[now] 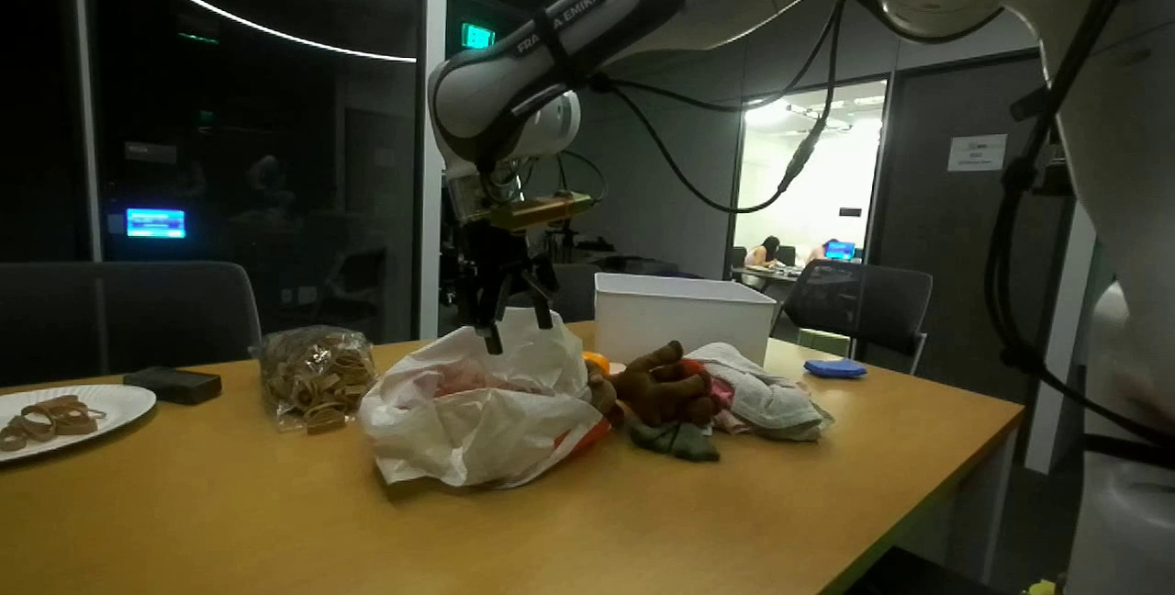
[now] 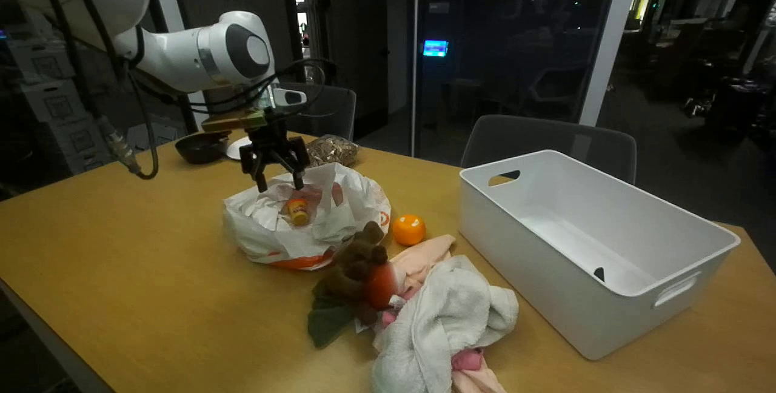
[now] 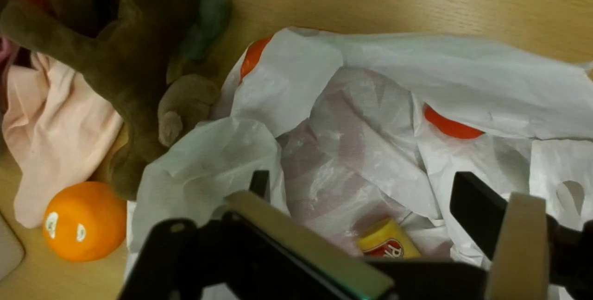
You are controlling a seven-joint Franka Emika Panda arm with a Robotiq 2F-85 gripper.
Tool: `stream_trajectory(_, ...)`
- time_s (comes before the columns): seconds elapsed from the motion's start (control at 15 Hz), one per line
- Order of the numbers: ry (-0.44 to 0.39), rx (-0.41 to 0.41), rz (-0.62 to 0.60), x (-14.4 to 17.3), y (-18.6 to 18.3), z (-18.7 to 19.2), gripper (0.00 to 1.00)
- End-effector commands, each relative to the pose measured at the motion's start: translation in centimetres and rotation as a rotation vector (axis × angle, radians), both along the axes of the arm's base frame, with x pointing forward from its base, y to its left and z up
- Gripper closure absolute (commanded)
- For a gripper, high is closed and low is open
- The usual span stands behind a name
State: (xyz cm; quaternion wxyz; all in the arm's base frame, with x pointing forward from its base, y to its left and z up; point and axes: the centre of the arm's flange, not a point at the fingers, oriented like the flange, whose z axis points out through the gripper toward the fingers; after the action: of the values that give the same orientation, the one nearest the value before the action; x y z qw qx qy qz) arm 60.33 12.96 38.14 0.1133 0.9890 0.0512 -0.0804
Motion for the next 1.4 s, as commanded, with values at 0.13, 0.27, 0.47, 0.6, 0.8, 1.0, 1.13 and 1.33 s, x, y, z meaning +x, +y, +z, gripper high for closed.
stream_trajectory(0.13,0.018,0.045,0.092,4.1,-0.2,-2.7,0.00)
stream_trajectory(0.27,0.037,0.045,0.112,4.6,0.1,-3.9,0.00)
stream_trajectory(0.47,0.056,0.056,0.134,5.5,0.6,-5.8,0.00)
stream_trajectory(0.6,0.052,0.055,0.158,6.0,1.1,-7.0,0.00)
stream_trajectory(0.8,0.053,0.070,0.184,7.3,1.8,-8.6,0.00)
stream_trajectory(1.0,0.058,0.069,0.207,8.0,2.5,-10.0,0.00)
stream_trajectory(1.13,0.060,0.066,0.227,8.4,2.8,-10.7,0.00)
stream_trajectory(1.33,0.074,0.060,0.232,8.9,2.8,-11.3,0.27)
